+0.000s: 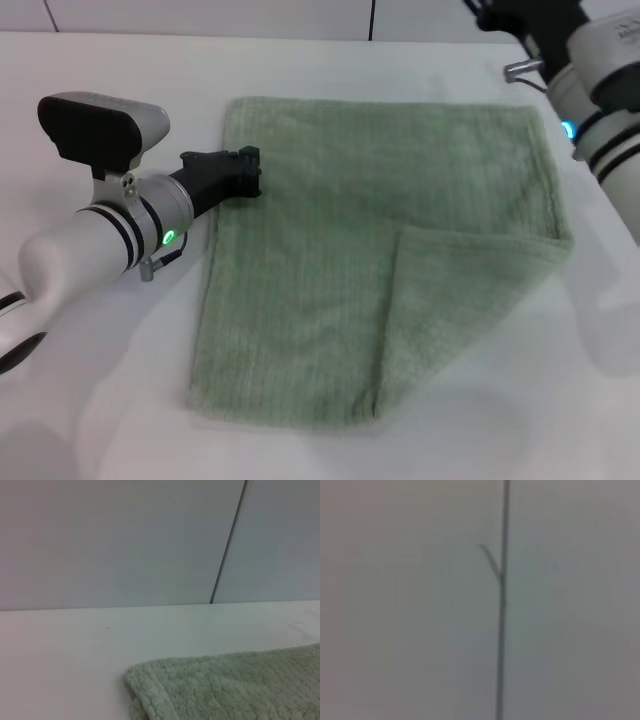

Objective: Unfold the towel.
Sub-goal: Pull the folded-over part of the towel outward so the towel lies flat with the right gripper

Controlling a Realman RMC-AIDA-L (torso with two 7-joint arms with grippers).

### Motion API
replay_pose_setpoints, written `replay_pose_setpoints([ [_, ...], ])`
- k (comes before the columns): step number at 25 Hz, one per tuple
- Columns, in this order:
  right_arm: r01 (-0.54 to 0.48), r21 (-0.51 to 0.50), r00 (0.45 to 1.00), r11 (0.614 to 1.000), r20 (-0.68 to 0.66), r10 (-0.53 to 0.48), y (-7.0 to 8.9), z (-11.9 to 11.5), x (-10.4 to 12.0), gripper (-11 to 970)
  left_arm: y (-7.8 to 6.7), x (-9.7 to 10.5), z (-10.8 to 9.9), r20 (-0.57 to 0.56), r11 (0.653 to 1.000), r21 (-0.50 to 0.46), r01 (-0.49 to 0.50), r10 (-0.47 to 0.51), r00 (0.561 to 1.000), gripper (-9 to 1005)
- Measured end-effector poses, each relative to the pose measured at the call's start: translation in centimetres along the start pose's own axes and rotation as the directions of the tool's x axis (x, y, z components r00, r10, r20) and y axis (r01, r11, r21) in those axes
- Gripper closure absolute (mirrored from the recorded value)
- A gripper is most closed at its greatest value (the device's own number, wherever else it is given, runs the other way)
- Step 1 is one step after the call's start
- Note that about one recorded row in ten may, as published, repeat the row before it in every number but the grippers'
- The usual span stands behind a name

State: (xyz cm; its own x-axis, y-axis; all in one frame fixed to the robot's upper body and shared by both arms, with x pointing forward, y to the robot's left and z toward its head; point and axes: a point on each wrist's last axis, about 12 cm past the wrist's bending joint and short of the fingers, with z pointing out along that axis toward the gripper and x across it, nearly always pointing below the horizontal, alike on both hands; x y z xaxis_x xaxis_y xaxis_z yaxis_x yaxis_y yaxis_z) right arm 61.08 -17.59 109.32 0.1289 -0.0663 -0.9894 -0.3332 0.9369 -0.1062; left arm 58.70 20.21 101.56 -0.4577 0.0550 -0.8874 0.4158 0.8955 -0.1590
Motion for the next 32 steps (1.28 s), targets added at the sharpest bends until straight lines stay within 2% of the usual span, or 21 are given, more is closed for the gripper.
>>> replay_pose_setpoints([
  [6, 0.023, -0.095, 0.997, 0.995, -0.065, -0.029, 1.8, 1.5, -1.6, 175, 0.0, 0.0, 0.0, 0.004, 1.000, 0.003, 0.002, -0.002, 1.000, 998],
  [10, 0.024, -0.175, 0.984, 0.984, -0.171, -0.055, 3.6, 2.9, -4.1, 175, -0.1, -0.1, 0.0, 0.007, 1.000, 0.006, 0.003, -0.003, 1.000, 998],
  [11, 0.024, -0.175, 0.984, 0.984, -0.171, -0.055, 3.6, 2.9, -4.1, 175, -0.1, -0.1, 0.0, 0.008, 1.000, 0.006, 0.003, -0.003, 1.000, 998],
  [13, 0.000, -0.199, 0.968, 0.980, -0.246, -0.050, 4.1, 3.7, -6.0, 175, -0.2, -0.1, 0.0, 0.009, 1.000, 0.007, 0.003, -0.003, 1.000, 998],
  [16, -0.011, -0.212, 0.957, 0.977, -0.286, -0.051, 4.2, 4.0, -7.2, 175, -0.2, -0.1, 0.0, 0.009, 1.000, 0.007, 0.003, -0.003, 1.000, 998],
  [18, -0.006, -0.243, 0.933, 0.970, -0.350, -0.081, 4.5, 4.4, -8.8, 175, -0.2, -0.1, 0.0, 0.009, 1.000, 0.008, 0.002, -0.003, 1.000, 998],
  [22, -0.002, -0.277, 0.905, 0.961, -0.410, -0.116, 4.9, 4.7, -10.0, 175, -0.2, -0.2, 0.0, 0.010, 1.000, 0.008, 0.002, -0.002, 1.000, 998],
  [24, -0.001, -0.308, 0.857, 0.951, -0.491, -0.158, 5.1, 5.3, -11.1, 175, -0.2, -0.2, 0.0, 0.011, 1.000, 0.008, 0.002, -0.002, 1.000, 998],
  [27, 0.002, -0.317, 0.841, 0.948, -0.512, -0.173, 5.1, 5.4, -11.2, 175, -0.2, -0.2, 0.0, 0.010, 1.000, 0.009, 0.002, -0.002, 1.000, 998],
  [28, 0.012, -0.341, 0.815, 0.940, -0.542, -0.207, 5.2, 5.5, -11.5, 175, -0.2, -0.2, 0.0, 0.009, 1.000, 0.009, 0.001, -0.001, 1.000, 998],
  [32, 0.031, -0.387, 0.774, 0.921, -0.574, -0.268, 5.7, 5.6, -11.8, 175, -0.2, -0.1, 0.0, 0.006, 1.000, 0.005, 0.001, -0.001, 1.000, 998],
])
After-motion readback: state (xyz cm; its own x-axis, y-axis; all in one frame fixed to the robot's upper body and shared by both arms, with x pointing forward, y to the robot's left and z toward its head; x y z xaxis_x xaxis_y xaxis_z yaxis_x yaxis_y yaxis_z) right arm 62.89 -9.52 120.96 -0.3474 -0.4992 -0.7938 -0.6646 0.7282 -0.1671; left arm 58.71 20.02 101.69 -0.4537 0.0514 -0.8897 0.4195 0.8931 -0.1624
